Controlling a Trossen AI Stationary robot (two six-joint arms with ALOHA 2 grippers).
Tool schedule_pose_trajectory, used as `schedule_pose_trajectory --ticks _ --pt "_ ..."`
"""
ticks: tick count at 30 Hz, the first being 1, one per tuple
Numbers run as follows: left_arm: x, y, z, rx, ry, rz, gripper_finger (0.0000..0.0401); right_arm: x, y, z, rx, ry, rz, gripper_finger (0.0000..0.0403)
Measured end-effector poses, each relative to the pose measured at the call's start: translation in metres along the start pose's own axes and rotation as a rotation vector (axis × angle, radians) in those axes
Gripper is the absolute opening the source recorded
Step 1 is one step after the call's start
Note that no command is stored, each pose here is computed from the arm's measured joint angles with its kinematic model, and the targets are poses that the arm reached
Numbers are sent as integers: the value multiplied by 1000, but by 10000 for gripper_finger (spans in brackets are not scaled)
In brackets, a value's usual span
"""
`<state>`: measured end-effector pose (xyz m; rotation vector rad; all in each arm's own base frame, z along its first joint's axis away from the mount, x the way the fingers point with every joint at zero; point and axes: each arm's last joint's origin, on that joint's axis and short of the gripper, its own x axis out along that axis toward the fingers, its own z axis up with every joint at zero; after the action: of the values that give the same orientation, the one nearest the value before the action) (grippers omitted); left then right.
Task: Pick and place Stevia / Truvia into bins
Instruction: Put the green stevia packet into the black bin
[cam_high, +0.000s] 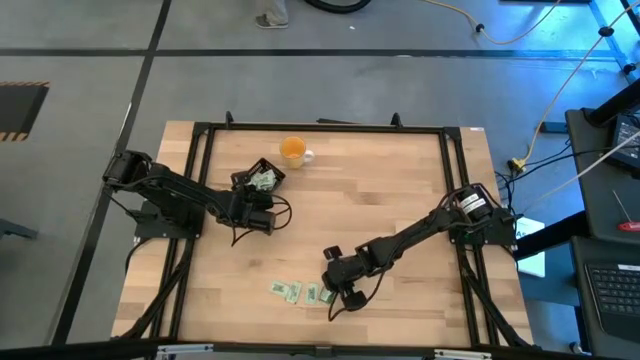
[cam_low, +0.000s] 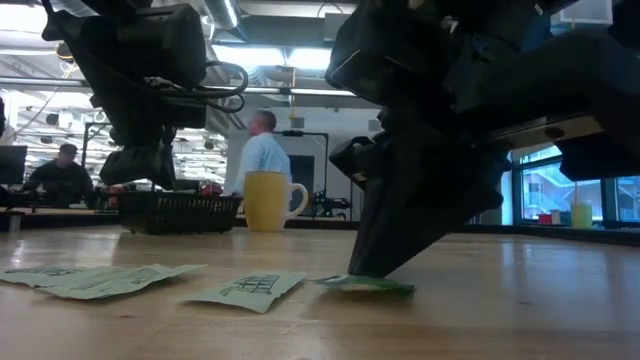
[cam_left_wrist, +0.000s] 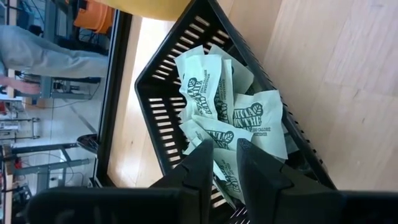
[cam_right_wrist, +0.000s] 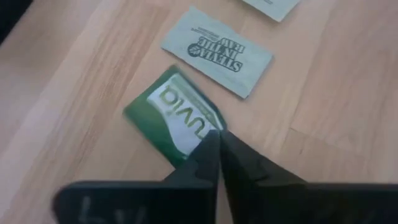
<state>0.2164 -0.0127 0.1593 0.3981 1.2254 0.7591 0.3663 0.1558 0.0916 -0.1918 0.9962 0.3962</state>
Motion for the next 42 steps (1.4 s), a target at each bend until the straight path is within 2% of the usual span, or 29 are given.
schedule_pose_trajectory --ticks 2,6,14,16,26,31,36,42 --pt "0 0 0 -1 -1 0 65 -2 0 1 -3 -1 -5 7" --pt "0 0 0 -1 -1 0 67 -7 -4 1 19 3 -51 6" --pt "0 0 1 -8 -7 -3 64 -32 -23 -6 71 114 -371 2" --pt "0 0 1 -9 -8 -3 63 -38 -26 -8 70 146 -408 1" --pt "0 -1 2 -31 -15 -3 71 -50 -26 -3 85 123 -347 4" --pt "0 -1 2 -35 -18 -5 82 -49 -26 -1 138 101 -344 24" --pt "0 -1 3 -44 -25 -10 86 -49 -23 0 194 85 -238 45" --pt "0 -1 3 -44 -25 -10 86 -49 -23 1 198 78 -225 71"
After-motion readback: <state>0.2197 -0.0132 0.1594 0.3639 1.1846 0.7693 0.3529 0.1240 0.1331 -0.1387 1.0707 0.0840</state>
